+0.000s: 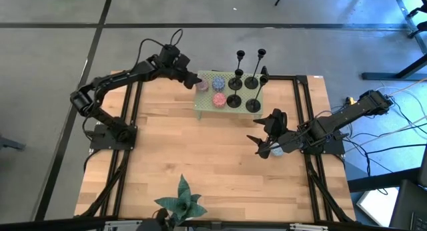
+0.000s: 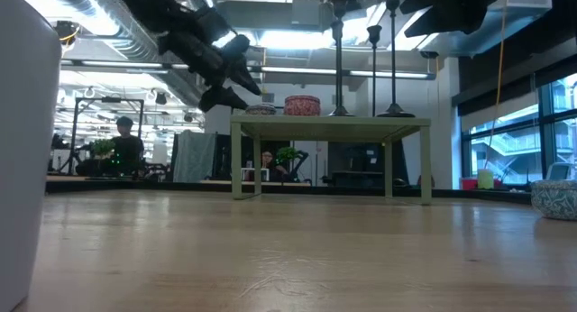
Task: Pick & Place candle stick holders
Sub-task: Put the brown scented candle on the shelf, then put the light blue scented candle on the shelf
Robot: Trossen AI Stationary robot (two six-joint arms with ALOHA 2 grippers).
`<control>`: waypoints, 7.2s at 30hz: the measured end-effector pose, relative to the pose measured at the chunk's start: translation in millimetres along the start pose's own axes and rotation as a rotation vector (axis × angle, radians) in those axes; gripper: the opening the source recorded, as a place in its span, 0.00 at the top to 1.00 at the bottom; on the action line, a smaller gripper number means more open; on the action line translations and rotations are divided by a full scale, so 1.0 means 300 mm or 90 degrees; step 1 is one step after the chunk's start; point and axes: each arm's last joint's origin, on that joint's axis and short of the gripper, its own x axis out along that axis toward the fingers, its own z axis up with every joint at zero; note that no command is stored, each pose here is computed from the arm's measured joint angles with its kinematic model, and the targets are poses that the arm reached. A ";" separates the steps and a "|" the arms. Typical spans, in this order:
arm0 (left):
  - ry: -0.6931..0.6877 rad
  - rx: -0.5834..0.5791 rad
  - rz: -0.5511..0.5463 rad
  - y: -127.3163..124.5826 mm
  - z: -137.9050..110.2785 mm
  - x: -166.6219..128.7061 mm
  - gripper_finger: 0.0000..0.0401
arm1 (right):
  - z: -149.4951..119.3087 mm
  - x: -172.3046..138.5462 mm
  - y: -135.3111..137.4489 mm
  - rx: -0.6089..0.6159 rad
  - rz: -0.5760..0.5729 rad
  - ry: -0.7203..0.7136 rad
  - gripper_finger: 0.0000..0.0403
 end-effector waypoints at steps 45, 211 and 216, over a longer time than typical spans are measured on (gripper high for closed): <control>0.103 0.260 0.188 -0.192 -0.162 0.032 1.00 | -0.001 0.000 0.001 0.001 0.005 0.004 0.19; -0.085 0.323 -0.048 -0.475 -0.559 -0.250 0.65 | -0.341 0.073 -0.115 0.328 -0.155 0.612 0.19; -0.084 0.323 -0.048 -0.475 -0.559 -0.250 0.65 | -0.344 0.075 -0.114 0.329 -0.162 0.614 0.19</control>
